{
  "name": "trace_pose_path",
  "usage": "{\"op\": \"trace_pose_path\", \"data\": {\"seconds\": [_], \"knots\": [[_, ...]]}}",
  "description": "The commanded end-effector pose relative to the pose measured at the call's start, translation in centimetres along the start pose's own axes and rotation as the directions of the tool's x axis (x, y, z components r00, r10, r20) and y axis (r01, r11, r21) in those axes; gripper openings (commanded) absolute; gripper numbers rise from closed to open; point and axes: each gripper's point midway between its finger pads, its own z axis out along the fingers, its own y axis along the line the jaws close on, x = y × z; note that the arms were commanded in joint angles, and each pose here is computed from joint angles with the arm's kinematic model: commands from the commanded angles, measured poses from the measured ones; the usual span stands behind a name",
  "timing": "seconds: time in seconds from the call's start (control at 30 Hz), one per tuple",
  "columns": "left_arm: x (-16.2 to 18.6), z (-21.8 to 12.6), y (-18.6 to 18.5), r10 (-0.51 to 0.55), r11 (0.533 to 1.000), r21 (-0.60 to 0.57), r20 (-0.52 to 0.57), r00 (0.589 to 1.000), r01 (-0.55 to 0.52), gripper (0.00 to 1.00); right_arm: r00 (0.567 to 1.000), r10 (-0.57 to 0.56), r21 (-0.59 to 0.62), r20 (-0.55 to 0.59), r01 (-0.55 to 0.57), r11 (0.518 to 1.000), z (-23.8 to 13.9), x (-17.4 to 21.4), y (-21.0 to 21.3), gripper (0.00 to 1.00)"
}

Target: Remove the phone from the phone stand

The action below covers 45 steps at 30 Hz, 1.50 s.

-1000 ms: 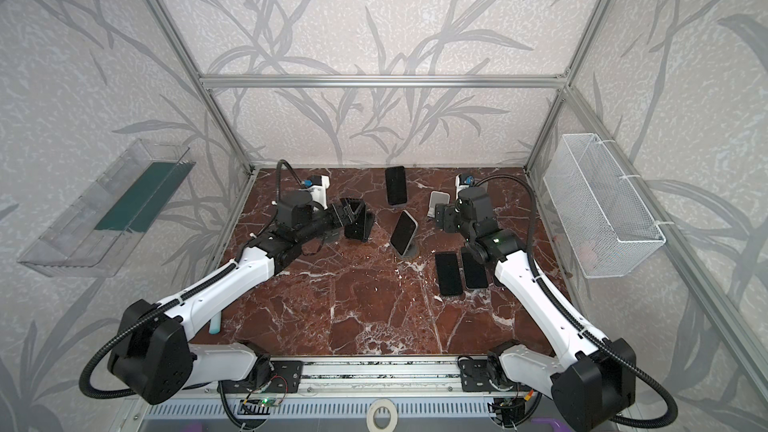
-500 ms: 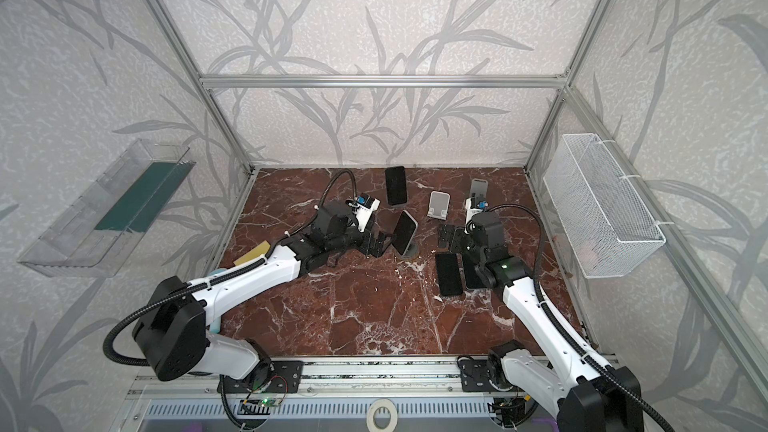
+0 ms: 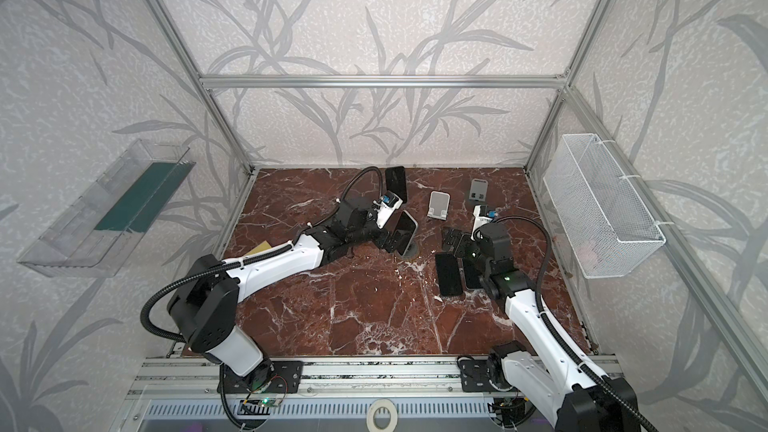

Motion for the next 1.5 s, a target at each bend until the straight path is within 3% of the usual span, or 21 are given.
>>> {"op": "trace_pose_path", "data": {"seconds": [0.0,0.2,0.43,0.53,1.03,1.47], "knots": [[-2.2,0.4,-0.5,0.091,0.996,0.009,0.076,0.993,-0.092,0.99,0.999,-0.005,-0.049,0.042,0.007,0.999,-0.3,-1.0,1.0,1.00],[-2.3,0.5,-2.5,0.061,0.988,0.140,0.070,0.996,-0.070,0.99,0.999,-0.006,-0.058,0.036,0.008,0.998,-0.1,-0.9,1.1,1.00],[-2.0,1.7,-2.6,-0.003,0.981,0.196,0.028,1.000,-0.002,0.99,0.999,-0.013,-0.087,0.049,0.017,0.996,-0.3,-1.1,1.6,1.00],[-1.9,2.2,-1.9,-0.008,0.983,0.183,-0.008,1.000,0.009,0.99,0.999,-0.017,-0.117,0.049,0.022,0.993,-0.4,-1.1,2.2,1.00],[-1.1,2.3,-0.9,0.022,0.992,0.125,0.036,0.999,-0.027,0.99,0.999,-0.011,-0.149,0.040,0.017,0.989,-0.1,-1.0,2.7,1.00],[0.4,4.3,-0.3,-0.017,0.980,0.199,-0.029,0.999,0.022,0.96,0.999,-0.011,-0.142,0.031,0.016,0.990,0.2,-0.7,2.4,1.00]]}}
